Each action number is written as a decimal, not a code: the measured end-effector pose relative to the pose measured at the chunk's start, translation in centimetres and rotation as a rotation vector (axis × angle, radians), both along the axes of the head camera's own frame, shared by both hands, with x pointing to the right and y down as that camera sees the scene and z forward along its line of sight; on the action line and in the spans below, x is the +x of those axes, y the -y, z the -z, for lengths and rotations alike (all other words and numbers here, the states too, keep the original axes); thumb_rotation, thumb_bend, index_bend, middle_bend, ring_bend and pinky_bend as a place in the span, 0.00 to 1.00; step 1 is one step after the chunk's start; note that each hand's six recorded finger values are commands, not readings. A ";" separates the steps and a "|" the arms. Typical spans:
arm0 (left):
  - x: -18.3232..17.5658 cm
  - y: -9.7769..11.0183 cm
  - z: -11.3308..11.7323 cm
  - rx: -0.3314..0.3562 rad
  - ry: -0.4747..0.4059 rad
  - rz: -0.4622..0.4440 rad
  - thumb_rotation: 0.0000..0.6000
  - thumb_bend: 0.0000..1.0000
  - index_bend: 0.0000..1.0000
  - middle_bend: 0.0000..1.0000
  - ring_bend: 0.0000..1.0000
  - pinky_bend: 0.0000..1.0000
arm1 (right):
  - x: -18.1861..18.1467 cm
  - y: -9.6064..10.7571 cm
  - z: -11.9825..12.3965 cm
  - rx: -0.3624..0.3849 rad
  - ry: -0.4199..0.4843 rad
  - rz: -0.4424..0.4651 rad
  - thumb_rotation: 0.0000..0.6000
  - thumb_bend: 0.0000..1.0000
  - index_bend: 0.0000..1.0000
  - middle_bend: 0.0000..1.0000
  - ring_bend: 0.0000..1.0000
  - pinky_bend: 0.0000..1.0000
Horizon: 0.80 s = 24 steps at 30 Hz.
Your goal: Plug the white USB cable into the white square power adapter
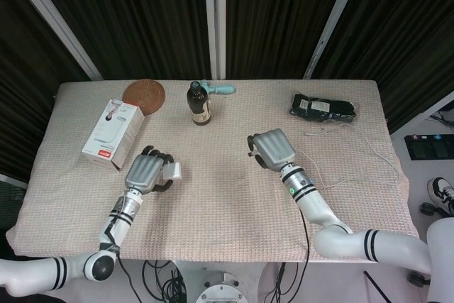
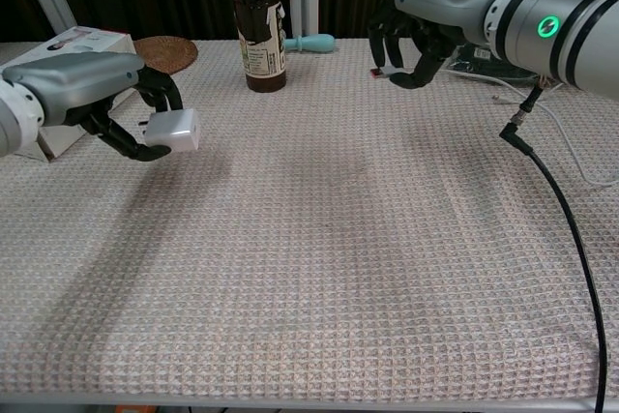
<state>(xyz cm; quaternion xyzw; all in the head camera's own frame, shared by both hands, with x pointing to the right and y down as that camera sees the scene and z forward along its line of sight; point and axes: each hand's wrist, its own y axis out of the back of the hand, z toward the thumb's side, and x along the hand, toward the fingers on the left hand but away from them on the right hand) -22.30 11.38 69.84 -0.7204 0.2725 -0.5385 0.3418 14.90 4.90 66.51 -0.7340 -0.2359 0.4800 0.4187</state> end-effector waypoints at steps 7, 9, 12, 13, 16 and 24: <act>1.4 1.6 1.8 0.043 -0.001 0.019 0.86 0.30 0.45 0.44 0.23 0.15 | -4.6 0.1 -0.4 -0.021 0.022 0.027 1.00 0.33 0.61 0.57 0.69 0.90; 1.9 2.0 2.1 0.052 -0.006 0.021 0.86 0.30 0.45 0.44 0.23 0.15 | -5.8 0.2 -0.4 -0.022 0.027 0.030 1.00 0.33 0.61 0.56 0.69 0.90; 2.6 2.4 2.6 0.064 -0.009 0.019 0.86 0.30 0.45 0.44 0.23 0.15 | -7.4 0.3 -0.3 -0.014 0.035 0.037 1.00 0.33 0.61 0.57 0.69 0.90; 2.8 2.5 2.7 0.068 -0.008 0.016 0.86 0.30 0.45 0.44 0.23 0.15 | -7.8 0.3 -0.3 -0.012 0.038 0.038 1.00 0.33 0.61 0.57 0.69 0.90; 3.3 2.8 3.0 0.085 0.000 0.009 0.86 0.30 0.45 0.44 0.23 0.15 | -8.7 0.5 -0.1 -0.007 0.046 0.032 1.00 0.33 0.61 0.57 0.69 0.90; 4.6 3.2 3.4 0.122 0.019 -0.004 0.86 0.30 0.45 0.44 0.23 0.15 | -9.6 0.4 -0.4 -0.037 0.068 -0.015 1.00 0.33 0.61 0.57 0.69 0.90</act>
